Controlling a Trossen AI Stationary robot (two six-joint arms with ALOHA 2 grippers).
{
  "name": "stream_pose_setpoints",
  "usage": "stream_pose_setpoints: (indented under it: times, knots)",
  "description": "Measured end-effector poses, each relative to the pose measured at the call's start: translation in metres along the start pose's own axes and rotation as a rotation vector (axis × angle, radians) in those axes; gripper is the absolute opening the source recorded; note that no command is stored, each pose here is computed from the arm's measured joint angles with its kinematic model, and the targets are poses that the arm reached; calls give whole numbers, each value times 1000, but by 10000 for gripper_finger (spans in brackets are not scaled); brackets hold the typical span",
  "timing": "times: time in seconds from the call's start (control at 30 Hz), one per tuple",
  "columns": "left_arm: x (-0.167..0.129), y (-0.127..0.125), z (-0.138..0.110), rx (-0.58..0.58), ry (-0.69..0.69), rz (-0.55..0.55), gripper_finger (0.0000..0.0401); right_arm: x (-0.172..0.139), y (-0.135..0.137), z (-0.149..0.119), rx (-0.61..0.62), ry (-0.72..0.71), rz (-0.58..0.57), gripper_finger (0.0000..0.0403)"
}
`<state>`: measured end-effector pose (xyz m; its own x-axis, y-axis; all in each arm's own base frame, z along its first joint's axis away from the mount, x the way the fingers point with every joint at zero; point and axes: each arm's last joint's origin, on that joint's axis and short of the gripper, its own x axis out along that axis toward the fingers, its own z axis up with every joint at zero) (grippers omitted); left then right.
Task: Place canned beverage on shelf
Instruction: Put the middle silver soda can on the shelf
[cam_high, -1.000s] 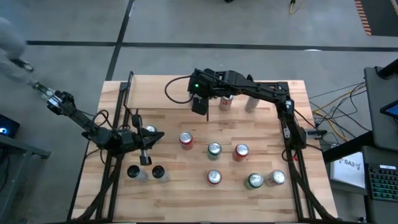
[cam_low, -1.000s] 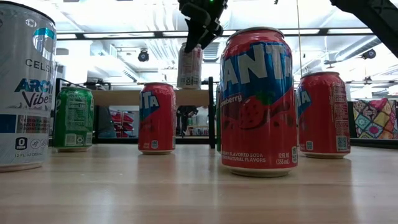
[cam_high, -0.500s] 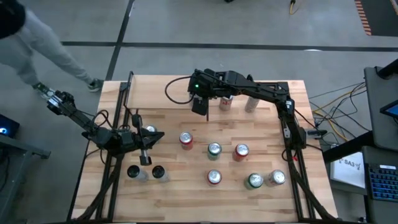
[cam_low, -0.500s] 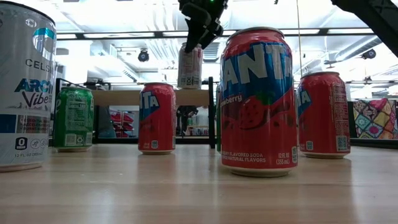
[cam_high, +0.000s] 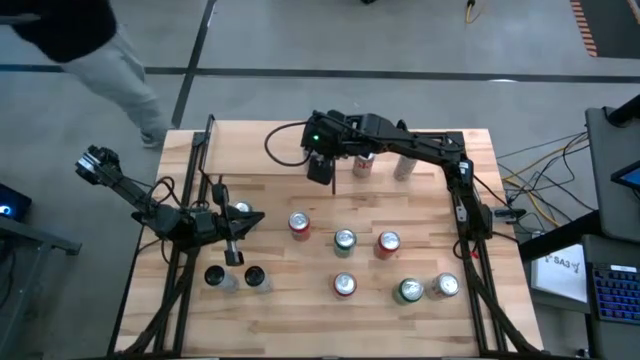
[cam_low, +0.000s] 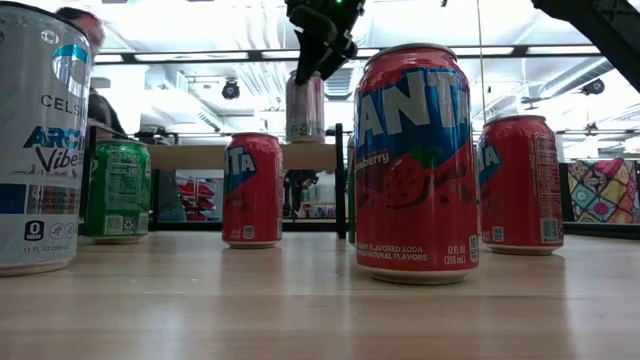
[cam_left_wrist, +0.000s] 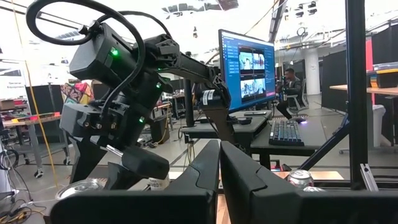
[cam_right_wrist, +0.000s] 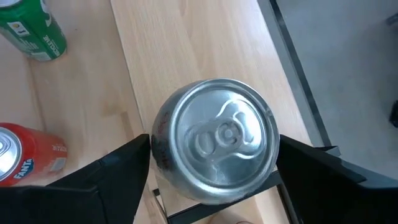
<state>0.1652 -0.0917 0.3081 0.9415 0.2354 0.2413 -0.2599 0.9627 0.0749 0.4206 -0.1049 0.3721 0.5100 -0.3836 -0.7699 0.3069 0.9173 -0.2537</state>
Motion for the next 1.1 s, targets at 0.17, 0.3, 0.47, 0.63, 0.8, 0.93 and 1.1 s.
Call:
stream_pose_setpoints:
  times: [0.17, 0.3, 0.47, 0.63, 0.8, 0.93, 1.1]
  knots:
    - [0, 0, 0, 0, 0, 0, 0, 1, -3, 1, 8, -10, -5, 333]
    - [0, 0, 0, 0, 0, 0, 0, 1, -3, 3, 13, -35, -7, 333]
    - [0, 0, 0, 1, 1, 0, 0, 0, -3, 4, 15, -37, -8, 333]
    - [0, 0, -1, -15, 10, -4, 0, -6, -3, 5, 34, -52, -6, 329]
    - [2, -3, -5, -51, 28, -6, 0, -28, -2, 6, 50, -97, 2, 327]
    - [8, -5, -14, -60, 55, 11, 0, -55, 0, 5, 20, -135, 14, 327]
    - [20, -7, -29, -53, 101, 53, 0, -85, 13, -1, -88, -175, 40, 326]
